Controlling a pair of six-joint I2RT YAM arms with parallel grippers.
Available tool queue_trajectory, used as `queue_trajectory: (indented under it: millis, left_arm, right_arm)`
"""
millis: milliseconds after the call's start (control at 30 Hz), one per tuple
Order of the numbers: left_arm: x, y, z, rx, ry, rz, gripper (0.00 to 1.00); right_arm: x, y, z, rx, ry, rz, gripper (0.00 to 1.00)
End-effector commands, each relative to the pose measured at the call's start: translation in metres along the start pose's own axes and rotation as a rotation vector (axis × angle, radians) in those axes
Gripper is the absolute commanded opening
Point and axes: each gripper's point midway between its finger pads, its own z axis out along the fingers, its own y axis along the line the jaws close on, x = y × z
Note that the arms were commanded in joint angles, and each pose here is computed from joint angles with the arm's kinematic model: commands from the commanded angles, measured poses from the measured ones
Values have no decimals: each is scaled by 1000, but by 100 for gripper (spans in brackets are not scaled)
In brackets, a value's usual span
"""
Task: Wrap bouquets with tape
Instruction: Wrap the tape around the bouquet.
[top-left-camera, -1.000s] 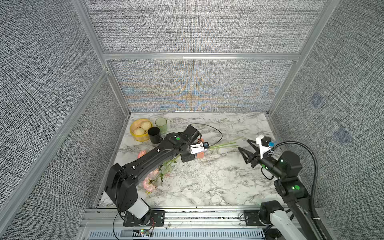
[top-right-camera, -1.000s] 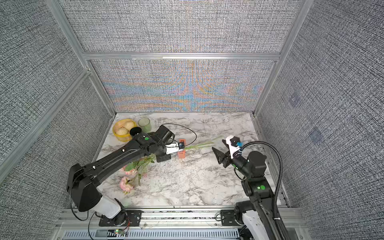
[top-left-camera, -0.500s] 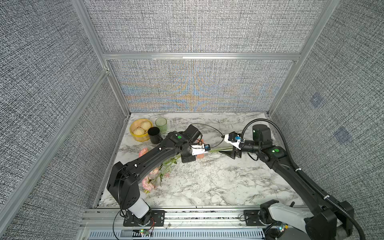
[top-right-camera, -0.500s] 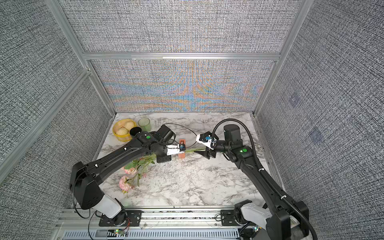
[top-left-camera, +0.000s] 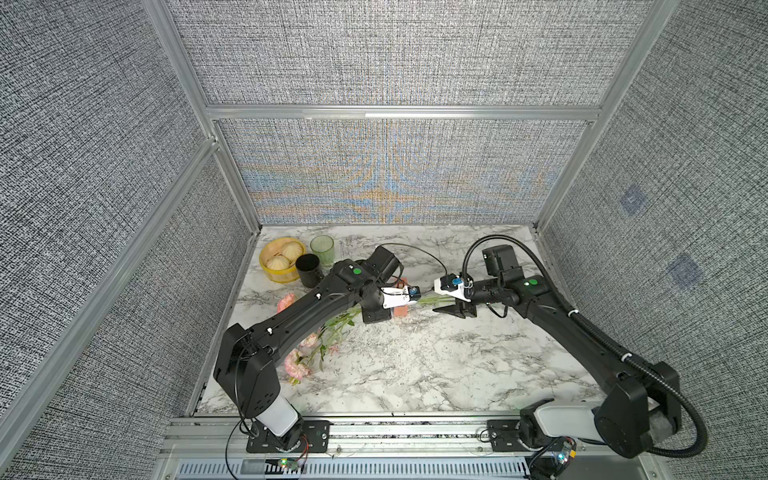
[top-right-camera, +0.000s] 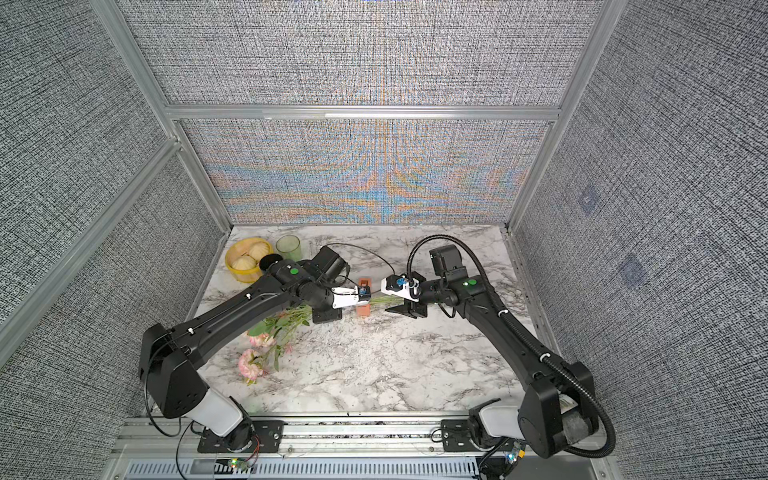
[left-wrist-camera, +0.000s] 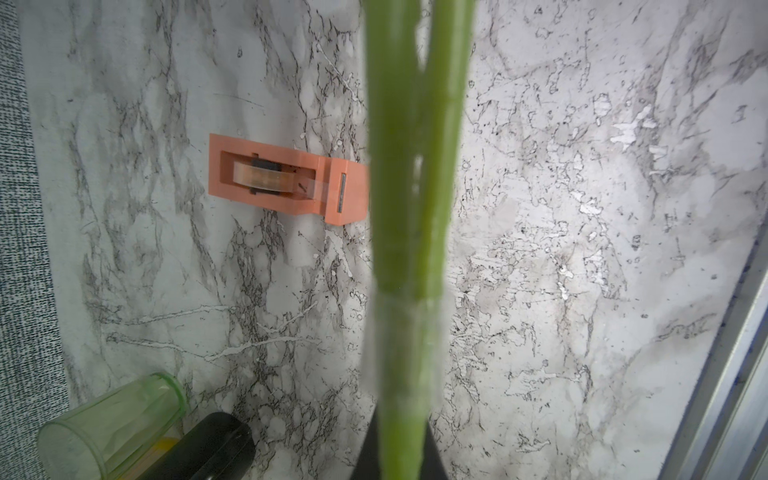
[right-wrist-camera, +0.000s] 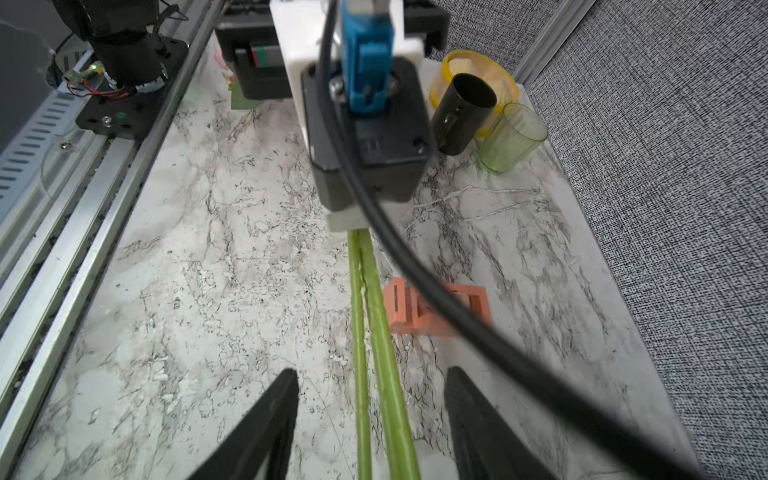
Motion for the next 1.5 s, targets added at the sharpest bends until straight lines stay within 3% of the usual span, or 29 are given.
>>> queue_trajectory:
  millis: [0, 267, 433, 467, 700, 800, 1033, 1133, 1467]
  left_arm:
    - [0, -2, -3, 17, -12, 6, 0]
    - [-5, 0, -7, 9, -43, 1, 0]
    - [-7, 4, -7, -7, -59, -19, 6]
    - [-7, 7, -7, -25, -61, -30, 12]
    - [-8, 19, -23, -100, -138, -89, 22]
    - [-9, 22, -36, -141, -196, -95, 46]
    - [-13, 23, -72, -217, -324, -98, 68]
    - [-12, 26, -84, -261, -364, -100, 100]
    - [-12, 22, -104, -312, -452, -72, 100]
  right_arm:
    - [11, -4, 6, 28, 69, -32, 53]
    - [14, -16, 16, 107, 87, -88, 21]
    - [18, -28, 23, 177, 143, -133, 0]
    - [18, -32, 22, 202, 147, -144, 0]
    - [6, -43, 20, 330, 103, -243, 0]
    - [-4, -43, 19, 364, 73, -301, 0]
    - [-15, -46, 17, 392, 70, -338, 0]
    - [-19, -46, 16, 401, 58, -357, 0]
    - [-26, -53, 13, 416, 55, -368, 0]
